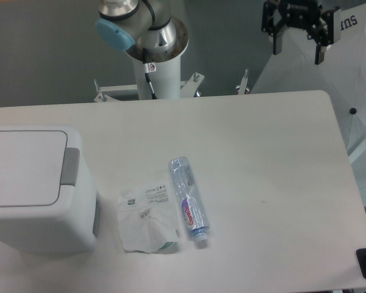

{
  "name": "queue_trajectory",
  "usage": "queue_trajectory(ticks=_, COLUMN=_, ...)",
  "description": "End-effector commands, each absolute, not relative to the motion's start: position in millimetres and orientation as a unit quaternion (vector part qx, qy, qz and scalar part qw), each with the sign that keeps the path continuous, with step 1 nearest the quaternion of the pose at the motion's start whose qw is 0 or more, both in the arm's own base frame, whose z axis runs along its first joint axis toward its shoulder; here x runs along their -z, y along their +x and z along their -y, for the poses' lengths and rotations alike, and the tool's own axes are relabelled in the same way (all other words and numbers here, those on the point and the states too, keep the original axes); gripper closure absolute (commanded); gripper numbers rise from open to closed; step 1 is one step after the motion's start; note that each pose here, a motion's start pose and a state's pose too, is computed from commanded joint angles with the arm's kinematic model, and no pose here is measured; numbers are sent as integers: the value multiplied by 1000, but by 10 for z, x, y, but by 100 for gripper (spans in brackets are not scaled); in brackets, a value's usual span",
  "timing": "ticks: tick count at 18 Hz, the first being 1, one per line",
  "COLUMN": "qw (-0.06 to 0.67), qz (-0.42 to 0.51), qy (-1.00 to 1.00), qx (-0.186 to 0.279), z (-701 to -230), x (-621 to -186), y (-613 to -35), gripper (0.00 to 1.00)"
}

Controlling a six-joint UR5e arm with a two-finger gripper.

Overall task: Open the trash can
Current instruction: 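Move the open gripper across the table toward the white trash can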

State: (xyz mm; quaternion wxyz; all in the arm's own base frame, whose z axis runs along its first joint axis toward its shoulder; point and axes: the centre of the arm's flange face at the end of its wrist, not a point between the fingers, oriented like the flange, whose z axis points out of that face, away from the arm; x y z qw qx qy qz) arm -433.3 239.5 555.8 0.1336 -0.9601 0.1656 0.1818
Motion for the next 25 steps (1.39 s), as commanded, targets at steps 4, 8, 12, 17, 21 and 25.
queue_trajectory(ticks=4, qw=134, qz=-165, qy=-960, qx=-182, z=-2394, x=-5576, y=-4332, gripper=0)
queue_trajectory(ticks=8, qw=159, qz=-134, qy=-963, qx=-173, z=-2563, x=-5604, y=-4272, gripper=0)
queue_trajectory(ticks=12, qw=218, qz=-69, qy=-960, qx=-159, z=-3023, x=-5584, y=-4086, gripper=0)
queue_trajectory(ticks=17, qw=258, qz=44, qy=-957, qx=-125, z=-3441, x=-5603, y=-3823, gripper=0)
queue_trajectory(ticks=21, qw=281, qz=90, qy=-951, qx=-93, z=-3900, x=-5526, y=-3527, gripper=0)
queue_trajectory(ticks=25, qw=293, qz=125, qy=-947, qx=-51, z=-4365, x=-5410, y=-3200, gripper=0)
